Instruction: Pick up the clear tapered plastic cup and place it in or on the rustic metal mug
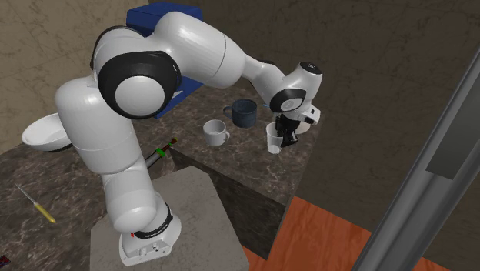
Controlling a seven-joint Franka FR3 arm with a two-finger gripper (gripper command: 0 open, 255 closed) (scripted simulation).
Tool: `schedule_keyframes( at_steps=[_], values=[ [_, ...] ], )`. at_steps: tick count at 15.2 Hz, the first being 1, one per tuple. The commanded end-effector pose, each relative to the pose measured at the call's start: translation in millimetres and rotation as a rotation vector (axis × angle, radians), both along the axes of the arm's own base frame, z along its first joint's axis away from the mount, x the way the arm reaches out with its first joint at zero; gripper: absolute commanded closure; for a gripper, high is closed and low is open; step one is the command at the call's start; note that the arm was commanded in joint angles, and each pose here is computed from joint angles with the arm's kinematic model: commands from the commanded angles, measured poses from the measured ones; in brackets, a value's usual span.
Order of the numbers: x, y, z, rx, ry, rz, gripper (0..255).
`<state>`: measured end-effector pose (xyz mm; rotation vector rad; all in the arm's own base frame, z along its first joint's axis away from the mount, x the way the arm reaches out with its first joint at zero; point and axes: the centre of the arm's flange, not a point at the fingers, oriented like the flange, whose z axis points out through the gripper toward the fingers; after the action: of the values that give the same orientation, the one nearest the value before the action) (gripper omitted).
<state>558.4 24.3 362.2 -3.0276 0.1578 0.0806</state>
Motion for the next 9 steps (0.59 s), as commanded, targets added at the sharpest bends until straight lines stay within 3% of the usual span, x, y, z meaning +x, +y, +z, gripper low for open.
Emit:
schedule_keyframes(
  at_steps=[1, 9],
  values=[
    [0.0, 0.0, 0.0, 0.000, 0.000, 0.000, 255],
    [-0.1, 0.0, 5.2, 0.000, 0.000, 0.000, 255]
  ],
)
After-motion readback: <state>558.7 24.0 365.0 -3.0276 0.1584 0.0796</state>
